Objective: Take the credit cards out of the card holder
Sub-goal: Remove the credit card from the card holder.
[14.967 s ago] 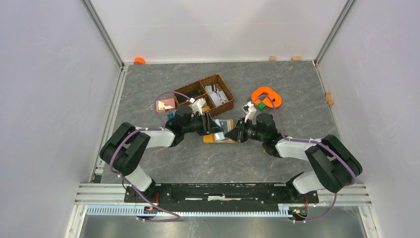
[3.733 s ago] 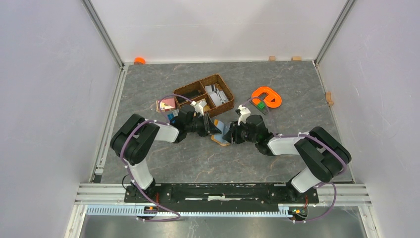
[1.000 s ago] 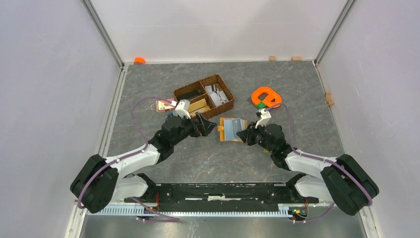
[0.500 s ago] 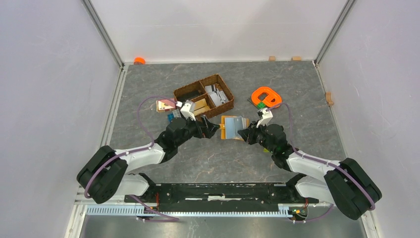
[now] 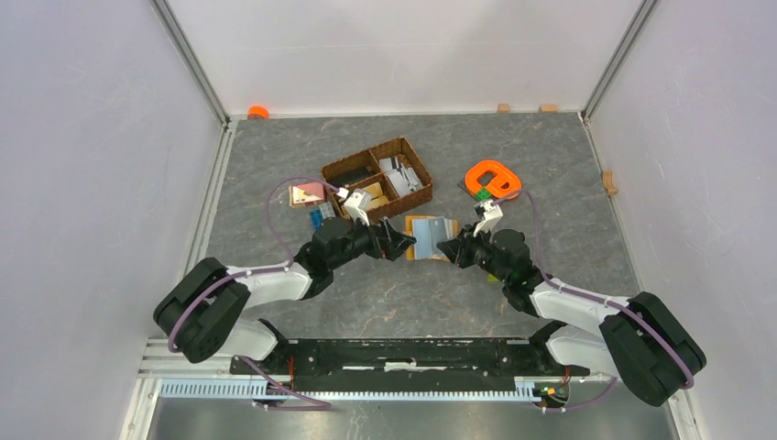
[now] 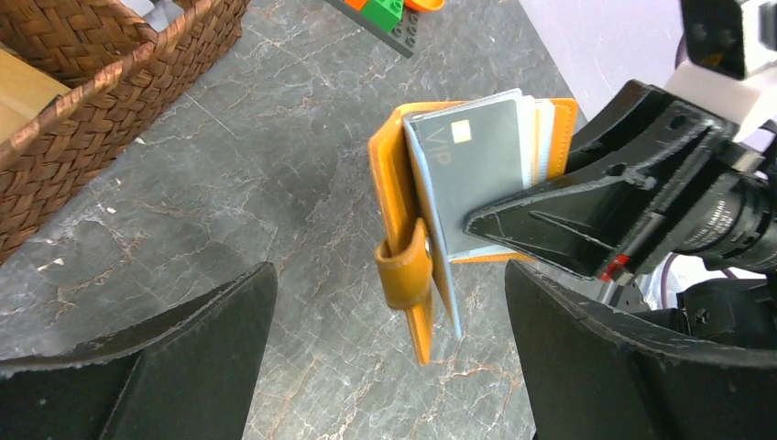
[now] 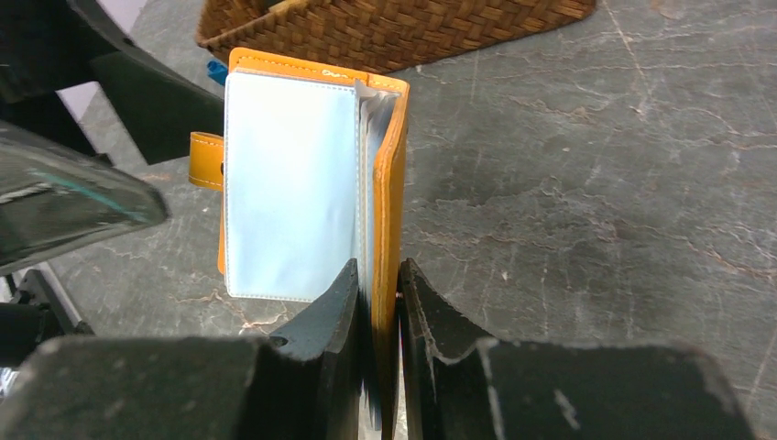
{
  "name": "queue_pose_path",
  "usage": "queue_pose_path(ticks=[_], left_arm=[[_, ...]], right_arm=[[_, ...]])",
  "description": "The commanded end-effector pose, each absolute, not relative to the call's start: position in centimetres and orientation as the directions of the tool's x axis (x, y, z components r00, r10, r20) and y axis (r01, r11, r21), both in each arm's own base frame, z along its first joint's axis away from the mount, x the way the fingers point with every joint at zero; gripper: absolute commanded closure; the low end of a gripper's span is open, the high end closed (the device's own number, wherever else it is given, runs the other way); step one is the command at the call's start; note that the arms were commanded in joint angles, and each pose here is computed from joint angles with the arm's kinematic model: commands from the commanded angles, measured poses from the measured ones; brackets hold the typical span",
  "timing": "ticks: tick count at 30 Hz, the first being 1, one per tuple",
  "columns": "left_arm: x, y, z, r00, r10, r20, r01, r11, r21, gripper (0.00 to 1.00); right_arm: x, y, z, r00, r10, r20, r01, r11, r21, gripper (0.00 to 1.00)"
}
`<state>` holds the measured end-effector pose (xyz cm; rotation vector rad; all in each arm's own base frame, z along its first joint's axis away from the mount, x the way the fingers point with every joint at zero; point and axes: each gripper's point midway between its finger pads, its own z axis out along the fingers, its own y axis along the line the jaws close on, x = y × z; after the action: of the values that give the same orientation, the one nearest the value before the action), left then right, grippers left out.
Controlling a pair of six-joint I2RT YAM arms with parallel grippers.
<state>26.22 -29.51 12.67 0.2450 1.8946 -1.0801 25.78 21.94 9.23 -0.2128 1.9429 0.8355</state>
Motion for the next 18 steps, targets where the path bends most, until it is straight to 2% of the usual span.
queue_pose_path(ticks=[1,6,12,15,18], left_arm=[[26.7,-31.3,13.6,-0.584,-0.234,-0.777,0.572,0.561,-0.599,0.00],[26.4,-32.2,13.3,-0.615,-0.211,-0.760,0.583,0.528,-0.618,0.04],[26.0,-32.9,13.5,-0.634,-0.185,-0.751,0.602,0.491,-0.629,0.24],[25.9,-32.9,13.4,-0.634,-0.178,-0.752,0.605,0.491,-0.627,0.43],[26.2,-32.7,13.0,-0.633,-0.172,-0.755,0.596,0.515,-0.616,0.70]], right_arm=[[25.8,23.2,11.9,-0.459,0.241,-0.855,-0.546,0.683,0.485,1.00],[25.4,23.7,12.5,-0.454,0.250,-0.855,-0.578,0.648,0.497,1.00],[24.9,24.4,13.0,-0.461,0.253,-0.851,-0.612,0.603,0.511,1.00],[24.9,24.5,13.0,-0.460,0.249,-0.852,-0.618,0.600,0.509,1.00],[25.2,24.5,12.6,-0.461,0.232,-0.857,-0.613,0.615,0.496,1.00]])
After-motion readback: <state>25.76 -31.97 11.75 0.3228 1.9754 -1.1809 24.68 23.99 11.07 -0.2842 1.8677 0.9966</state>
